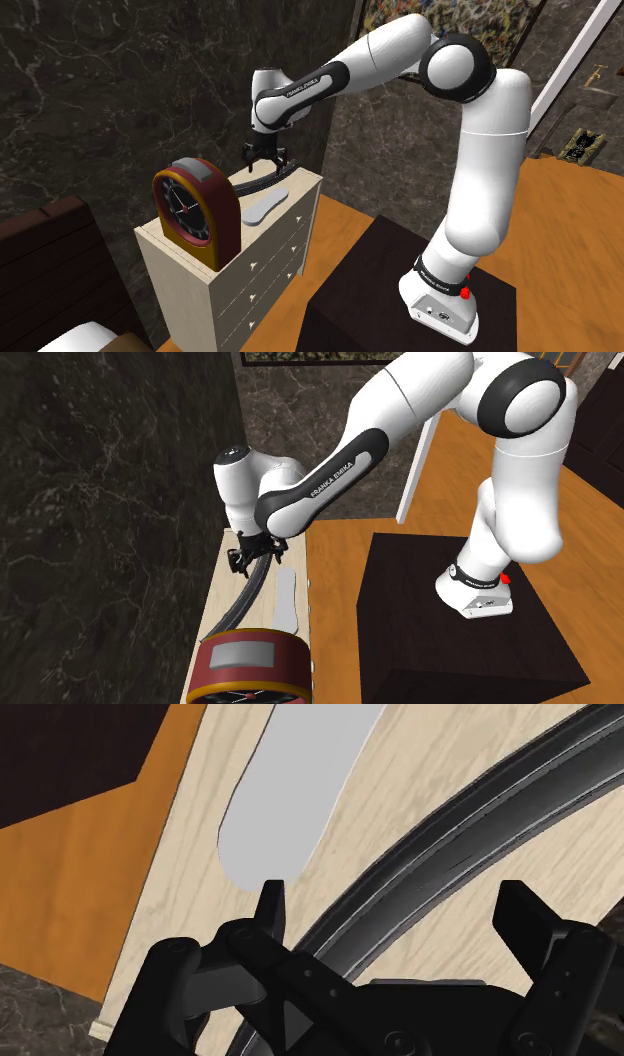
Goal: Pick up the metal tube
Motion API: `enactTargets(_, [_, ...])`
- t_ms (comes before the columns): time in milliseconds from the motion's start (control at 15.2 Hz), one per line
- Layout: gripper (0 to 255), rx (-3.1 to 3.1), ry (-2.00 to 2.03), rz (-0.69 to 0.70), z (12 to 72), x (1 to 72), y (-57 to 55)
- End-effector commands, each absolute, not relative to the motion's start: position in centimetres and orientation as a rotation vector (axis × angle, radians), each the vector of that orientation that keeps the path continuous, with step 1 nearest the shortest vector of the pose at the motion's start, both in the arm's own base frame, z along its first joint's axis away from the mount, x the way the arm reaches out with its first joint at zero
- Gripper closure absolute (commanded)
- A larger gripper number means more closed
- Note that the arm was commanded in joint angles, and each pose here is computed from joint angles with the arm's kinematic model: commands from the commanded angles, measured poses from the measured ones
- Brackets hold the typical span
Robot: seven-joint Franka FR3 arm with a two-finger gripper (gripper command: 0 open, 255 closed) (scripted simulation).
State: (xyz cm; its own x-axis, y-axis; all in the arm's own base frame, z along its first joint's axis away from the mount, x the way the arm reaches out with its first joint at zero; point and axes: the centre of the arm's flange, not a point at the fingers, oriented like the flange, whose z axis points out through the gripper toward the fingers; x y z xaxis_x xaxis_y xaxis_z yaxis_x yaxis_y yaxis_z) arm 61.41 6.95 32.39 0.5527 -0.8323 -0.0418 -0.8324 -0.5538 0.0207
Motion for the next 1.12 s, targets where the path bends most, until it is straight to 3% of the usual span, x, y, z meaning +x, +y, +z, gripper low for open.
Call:
enactTargets(0, [0, -2.723, 1.569, 0.079, 30.7, 63.7, 6.8])
enactTargets(660, [0, -2.705, 1.603, 0.082, 25.9, 64.6, 6.6])
enactTargets(726, [255, -2.705, 1.603, 0.082, 25.9, 64.6, 6.6])
enactTargets(1056, [255, -2.705, 1.603, 0.082, 25.9, 64.6, 6.7])
